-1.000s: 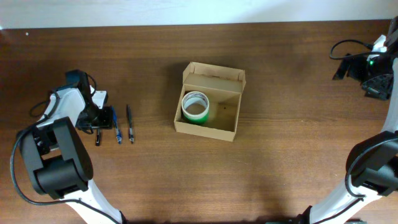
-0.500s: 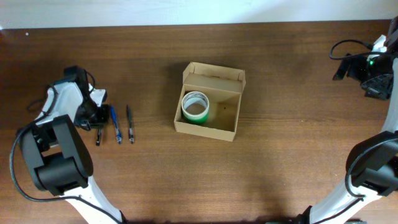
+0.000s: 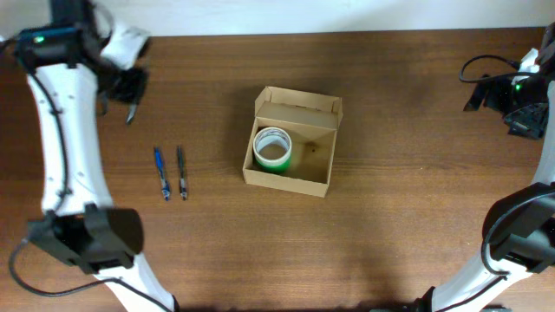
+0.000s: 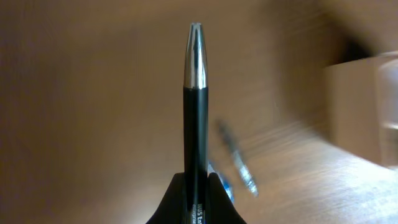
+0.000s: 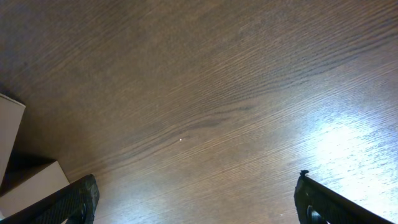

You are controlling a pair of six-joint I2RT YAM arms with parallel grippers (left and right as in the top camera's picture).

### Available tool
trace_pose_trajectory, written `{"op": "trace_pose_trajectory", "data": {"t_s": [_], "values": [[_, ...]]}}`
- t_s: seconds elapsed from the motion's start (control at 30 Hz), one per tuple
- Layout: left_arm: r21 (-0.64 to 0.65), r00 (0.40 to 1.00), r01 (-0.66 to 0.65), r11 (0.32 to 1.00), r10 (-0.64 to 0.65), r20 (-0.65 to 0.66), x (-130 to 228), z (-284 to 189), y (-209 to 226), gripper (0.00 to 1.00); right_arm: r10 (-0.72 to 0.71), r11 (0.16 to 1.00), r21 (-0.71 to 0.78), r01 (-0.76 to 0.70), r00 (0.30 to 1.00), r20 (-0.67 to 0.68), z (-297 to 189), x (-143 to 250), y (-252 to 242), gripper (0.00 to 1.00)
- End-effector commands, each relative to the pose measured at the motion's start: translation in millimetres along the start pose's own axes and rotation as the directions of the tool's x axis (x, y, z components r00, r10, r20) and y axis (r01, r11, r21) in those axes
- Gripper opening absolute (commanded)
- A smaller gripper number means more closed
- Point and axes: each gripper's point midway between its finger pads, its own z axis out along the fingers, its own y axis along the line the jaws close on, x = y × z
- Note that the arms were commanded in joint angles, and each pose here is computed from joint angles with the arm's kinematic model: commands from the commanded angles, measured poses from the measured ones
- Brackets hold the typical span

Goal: Pack container
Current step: 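Grasp the black pen with the left gripper and lift it, then lower the black pen into the box and open the left gripper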

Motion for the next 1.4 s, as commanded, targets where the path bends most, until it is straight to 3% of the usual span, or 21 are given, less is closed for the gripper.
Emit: {"op": "trace_pose_trajectory", "data": {"t_s": [0.0, 0.17, 0.3, 0.37, 0.63, 1.1, 1.37], "values": [[0.038, 0.917, -0.364, 0.930, 0.351, 0.192, -43, -49, -76, 0.02, 0.000, 1.000, -0.009, 0.000, 1.000, -0.006, 2, 1, 3, 0.99], [0.072, 0.662, -0.739, 0.670, 0.701, 0.266, -55, -54, -188, 0.02, 0.000, 1.000, -0.009, 0.000, 1.000, -0.006, 2, 1, 3, 0.99], [0.111, 0.497, -0.866, 0.487, 0.820, 0.282, -43, -44, -249, 0.02, 0.000, 1.000, -0.009, 0.000, 1.000, -0.006, 2, 1, 3, 0.99], [0.145, 0.446, -0.895, 0.422, 0.848, 0.286, -36, -35, -273, 0.02, 0.000, 1.000, -0.009, 0.000, 1.000, -0.006, 2, 1, 3, 0.99], [0.321, 0.390, -0.894, 0.313, 0.897, 0.209, -1, 25, -301, 0.02, 0.000, 1.000, -0.009, 0.000, 1.000, -0.006, 2, 1, 3, 0.99], [0.600, 0.384, -0.744, 0.295, 0.923, 0.024, 54, 108, -304, 0.02, 0.000, 1.000, -0.009, 0.000, 1.000, -0.006, 2, 1, 3, 0.99], [0.653, 0.359, -0.697, 0.297, 0.932, -0.041, 70, 133, -300, 0.03, 0.000, 1.000, -0.009, 0.000, 1.000, -0.006, 2, 1, 3, 0.99]]}}
